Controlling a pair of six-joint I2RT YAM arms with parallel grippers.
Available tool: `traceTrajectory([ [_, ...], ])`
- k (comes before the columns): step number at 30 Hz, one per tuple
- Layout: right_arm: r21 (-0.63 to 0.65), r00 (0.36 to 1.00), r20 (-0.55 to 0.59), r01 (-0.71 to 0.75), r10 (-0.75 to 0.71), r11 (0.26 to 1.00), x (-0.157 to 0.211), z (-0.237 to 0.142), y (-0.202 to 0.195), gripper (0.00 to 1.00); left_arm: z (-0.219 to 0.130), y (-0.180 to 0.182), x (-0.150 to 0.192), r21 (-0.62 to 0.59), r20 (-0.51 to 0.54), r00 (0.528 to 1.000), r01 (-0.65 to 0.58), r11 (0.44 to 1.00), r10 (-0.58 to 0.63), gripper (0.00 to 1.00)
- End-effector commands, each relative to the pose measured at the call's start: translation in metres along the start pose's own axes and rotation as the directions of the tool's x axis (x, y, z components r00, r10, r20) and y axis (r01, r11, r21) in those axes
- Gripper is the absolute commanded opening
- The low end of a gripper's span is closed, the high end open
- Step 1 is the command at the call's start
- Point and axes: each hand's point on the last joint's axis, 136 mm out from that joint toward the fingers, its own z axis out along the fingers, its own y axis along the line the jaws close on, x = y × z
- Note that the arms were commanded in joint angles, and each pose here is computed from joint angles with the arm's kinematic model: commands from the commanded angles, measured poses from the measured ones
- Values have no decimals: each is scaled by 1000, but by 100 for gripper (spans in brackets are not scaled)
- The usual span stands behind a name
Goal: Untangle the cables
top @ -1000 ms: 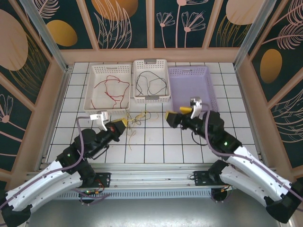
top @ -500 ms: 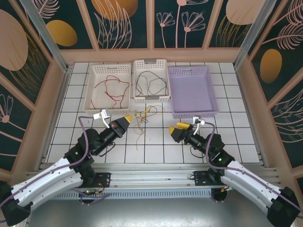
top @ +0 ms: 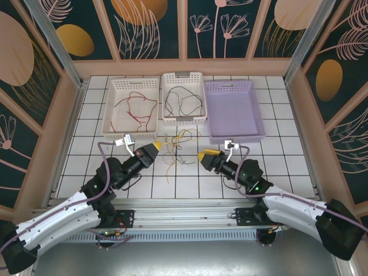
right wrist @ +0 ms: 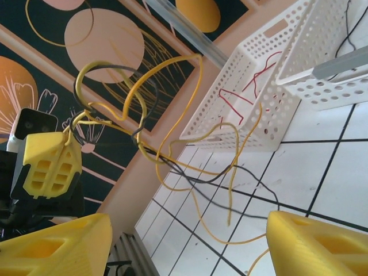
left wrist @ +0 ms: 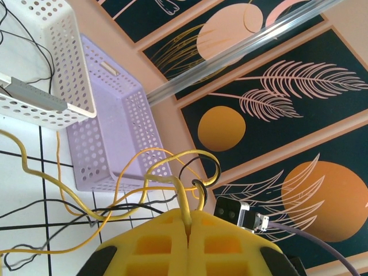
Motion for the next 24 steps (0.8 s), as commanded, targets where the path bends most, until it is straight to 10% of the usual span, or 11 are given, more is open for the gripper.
traceTrajectory([
  [1, -110, 995, 94, 56, -45, 992, -27, 10, 39, 71, -1, -12, -6, 56, 22, 1000, 17, 998, -19, 0],
  [24, -173, 998, 41, 45, -38, 984, -19, 66, 65, 63, -4, -8, -3, 65, 17, 999, 30, 997, -31, 0],
])
